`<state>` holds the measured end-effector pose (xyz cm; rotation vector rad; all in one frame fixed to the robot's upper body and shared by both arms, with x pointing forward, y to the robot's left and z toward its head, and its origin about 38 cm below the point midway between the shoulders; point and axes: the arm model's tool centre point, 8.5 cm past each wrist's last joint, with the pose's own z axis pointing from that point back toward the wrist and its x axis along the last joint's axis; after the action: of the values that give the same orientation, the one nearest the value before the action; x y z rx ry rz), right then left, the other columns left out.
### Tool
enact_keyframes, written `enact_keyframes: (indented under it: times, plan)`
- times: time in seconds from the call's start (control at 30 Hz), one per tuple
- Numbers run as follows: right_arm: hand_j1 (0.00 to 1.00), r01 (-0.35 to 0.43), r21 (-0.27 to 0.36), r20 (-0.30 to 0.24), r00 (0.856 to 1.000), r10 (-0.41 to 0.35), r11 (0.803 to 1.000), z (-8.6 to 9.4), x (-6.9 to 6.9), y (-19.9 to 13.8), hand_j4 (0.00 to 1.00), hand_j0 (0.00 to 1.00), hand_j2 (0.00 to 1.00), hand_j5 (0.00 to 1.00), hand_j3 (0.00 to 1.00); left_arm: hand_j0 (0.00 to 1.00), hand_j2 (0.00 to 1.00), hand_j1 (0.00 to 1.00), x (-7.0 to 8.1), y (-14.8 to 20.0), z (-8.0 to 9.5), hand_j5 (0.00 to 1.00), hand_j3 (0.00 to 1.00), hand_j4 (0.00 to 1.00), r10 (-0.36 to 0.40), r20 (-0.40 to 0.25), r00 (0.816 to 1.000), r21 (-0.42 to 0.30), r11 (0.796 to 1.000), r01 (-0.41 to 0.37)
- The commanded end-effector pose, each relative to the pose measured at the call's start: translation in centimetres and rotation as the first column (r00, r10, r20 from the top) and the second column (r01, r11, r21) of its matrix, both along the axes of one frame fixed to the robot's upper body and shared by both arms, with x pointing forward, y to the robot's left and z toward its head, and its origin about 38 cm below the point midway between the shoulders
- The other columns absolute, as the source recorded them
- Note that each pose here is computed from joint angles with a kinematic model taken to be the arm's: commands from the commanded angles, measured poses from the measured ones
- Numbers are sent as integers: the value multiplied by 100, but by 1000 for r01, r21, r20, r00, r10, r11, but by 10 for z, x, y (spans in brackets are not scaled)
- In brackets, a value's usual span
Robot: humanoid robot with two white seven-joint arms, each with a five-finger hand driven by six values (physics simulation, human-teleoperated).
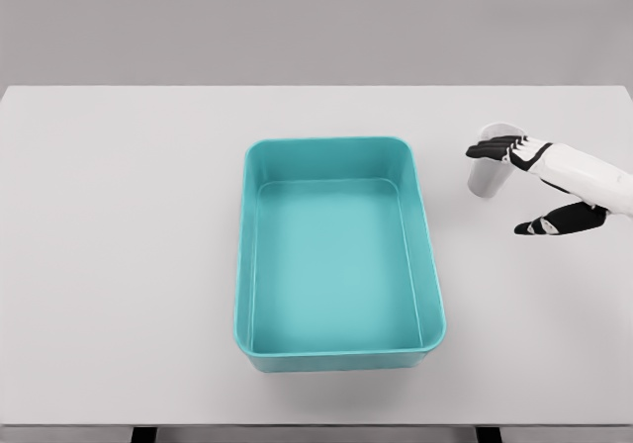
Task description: Put the paper cup into the basket with your right arm
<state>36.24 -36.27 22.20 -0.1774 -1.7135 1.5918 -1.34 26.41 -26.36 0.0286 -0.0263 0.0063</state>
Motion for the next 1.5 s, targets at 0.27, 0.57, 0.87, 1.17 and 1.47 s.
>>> enact_keyframes:
  times: [0.27,0.57,0.87,1.17,1.47]
  plan:
    - [100,125,187,-28,992,-122,974,0,17,-5,100,100,100,100,100,100,100,100,-1,0,0,100,100,100,0,-2,1000,0,1000,0]
    - [100,493,513,-470,847,-251,703,-63,41,-60,100,100,100,100,100,100,100,100,0,0,0,100,100,100,0,1,1000,1,1000,0]
    - [100,620,555,-603,759,-245,555,-119,50,-69,100,100,100,100,100,100,100,100,-1,0,0,100,100,100,0,-2,1000,1,1000,0]
    - [100,629,566,-629,747,-215,533,-132,72,-50,100,100,100,100,100,100,100,100,0,0,0,100,100,100,0,1,1000,-1,1000,0]
    - [100,631,563,-635,744,-208,535,-135,72,-46,100,100,100,100,100,100,100,100,-1,0,0,100,100,100,2,-2,1000,0,1000,-2]
